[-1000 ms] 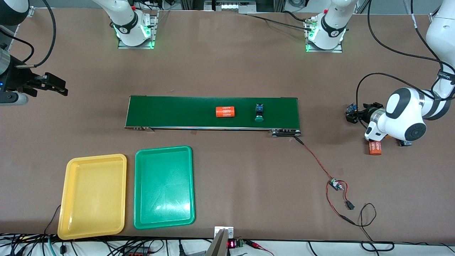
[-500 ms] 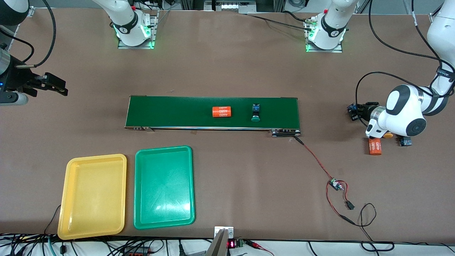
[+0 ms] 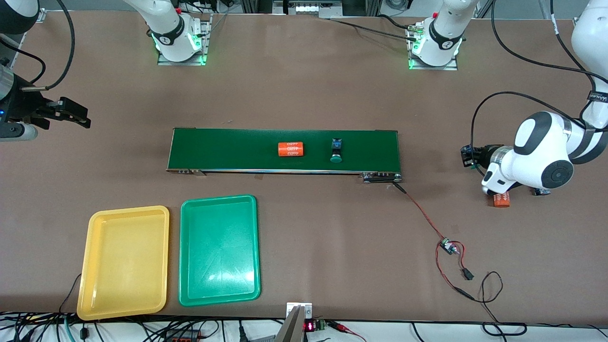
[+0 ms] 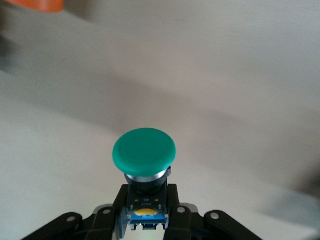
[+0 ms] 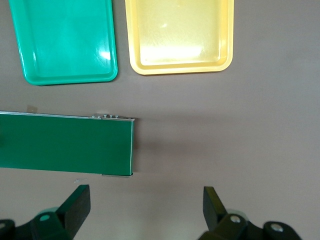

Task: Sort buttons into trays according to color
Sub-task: 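Place the green button on the belt while the right gripper approaches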

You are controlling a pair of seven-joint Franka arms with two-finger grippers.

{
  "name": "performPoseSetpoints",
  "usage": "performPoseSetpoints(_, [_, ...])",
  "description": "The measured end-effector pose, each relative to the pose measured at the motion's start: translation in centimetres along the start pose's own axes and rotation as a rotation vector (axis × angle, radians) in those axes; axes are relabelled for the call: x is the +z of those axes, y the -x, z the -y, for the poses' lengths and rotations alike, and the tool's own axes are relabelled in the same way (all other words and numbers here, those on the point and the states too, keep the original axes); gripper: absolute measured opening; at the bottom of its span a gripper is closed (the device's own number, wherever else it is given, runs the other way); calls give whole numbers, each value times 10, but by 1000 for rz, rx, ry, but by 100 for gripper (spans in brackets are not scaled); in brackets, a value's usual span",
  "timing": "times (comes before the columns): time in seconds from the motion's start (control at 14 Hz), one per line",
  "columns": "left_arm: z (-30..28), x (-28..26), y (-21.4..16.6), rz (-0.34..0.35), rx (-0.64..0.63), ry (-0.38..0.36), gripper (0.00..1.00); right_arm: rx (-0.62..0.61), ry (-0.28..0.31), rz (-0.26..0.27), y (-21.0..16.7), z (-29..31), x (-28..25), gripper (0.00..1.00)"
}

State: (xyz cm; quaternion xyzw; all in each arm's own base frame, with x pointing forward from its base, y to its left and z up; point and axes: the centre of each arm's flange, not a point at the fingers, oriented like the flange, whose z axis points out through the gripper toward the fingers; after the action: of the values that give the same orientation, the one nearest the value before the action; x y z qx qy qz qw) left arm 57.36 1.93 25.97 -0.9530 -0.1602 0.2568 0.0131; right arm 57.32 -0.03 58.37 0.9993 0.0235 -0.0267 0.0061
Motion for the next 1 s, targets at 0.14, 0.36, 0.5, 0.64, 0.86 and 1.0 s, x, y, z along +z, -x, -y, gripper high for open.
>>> performPoseSetpoints(0.14, [-42, -24, 21, -34, 79, -9, 33, -1, 1, 1, -3, 1, 4, 100])
performPoseSetpoints(0.36, [-118, -25, 57, -65, 208, -55, 33, -3, 3, 1, -7, 2, 8, 100])
performPoseSetpoints(0.5, [-165, -20, 77, -104, 287, -56, 33, -3, 1, -7, -12, 3, 13, 100])
performPoseSetpoints(0.64, [-200, -10, 89, -128, 345, -37, 33, -3, -1, -5, -18, 4, 21, 100])
performPoseSetpoints(0.86, [-231, 11, 96, -126, 400, -5, 33, 5, -36, -21, -27, 8, 30, 100])
performPoseSetpoints(1.0, [-244, 26, 98, -106, 423, 5, 33, 9, -53, -21, -28, 8, 31, 100])
